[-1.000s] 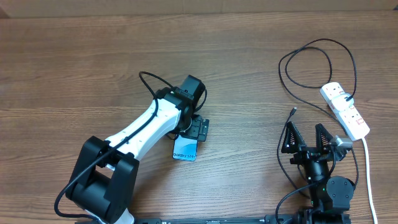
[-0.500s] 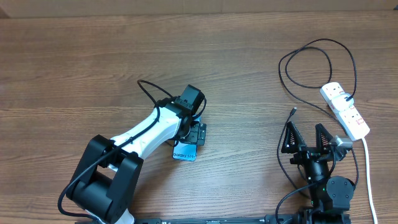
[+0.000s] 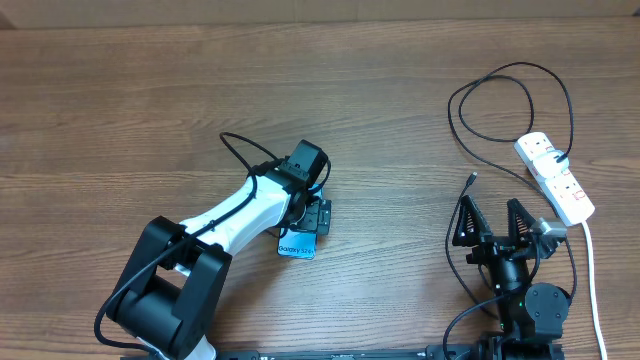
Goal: Plug charger to phone and switch on socket
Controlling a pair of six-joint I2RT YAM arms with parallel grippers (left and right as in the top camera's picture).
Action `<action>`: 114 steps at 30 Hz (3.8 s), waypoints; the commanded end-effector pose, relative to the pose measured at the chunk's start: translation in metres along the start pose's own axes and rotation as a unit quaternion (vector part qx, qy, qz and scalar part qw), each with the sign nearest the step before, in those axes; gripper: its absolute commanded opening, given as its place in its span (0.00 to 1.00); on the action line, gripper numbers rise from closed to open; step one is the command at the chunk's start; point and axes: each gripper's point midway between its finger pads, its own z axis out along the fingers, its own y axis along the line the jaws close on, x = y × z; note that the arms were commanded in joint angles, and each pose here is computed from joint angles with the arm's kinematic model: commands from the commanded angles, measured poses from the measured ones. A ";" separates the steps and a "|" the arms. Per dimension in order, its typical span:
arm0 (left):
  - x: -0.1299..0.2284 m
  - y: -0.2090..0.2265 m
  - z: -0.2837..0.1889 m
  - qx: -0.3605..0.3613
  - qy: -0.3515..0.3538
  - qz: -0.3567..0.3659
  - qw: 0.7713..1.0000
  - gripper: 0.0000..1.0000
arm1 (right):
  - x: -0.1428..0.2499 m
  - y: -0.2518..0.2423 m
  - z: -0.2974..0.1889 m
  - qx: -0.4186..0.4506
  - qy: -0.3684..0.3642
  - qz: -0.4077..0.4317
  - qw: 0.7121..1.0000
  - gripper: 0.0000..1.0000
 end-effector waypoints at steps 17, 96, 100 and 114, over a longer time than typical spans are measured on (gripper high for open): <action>0.011 0.003 0.013 -0.003 0.008 -0.079 0.997 0.70 | 0.003 0.000 0.000 -0.002 0.000 0.001 1.000 1.00; 0.000 0.009 0.041 -0.034 0.087 -0.112 0.989 0.90 | 0.002 0.000 0.000 -0.003 0.000 0.001 1.000 1.00; -0.001 0.008 0.041 -0.033 0.085 -0.115 0.989 0.96 | 0.002 0.000 0.000 -0.003 0.000 0.001 1.000 1.00; 0.000 0.012 0.041 -0.044 0.084 -0.127 0.987 0.74 | 0.002 0.000 0.000 -0.003 0.000 0.001 1.000 1.00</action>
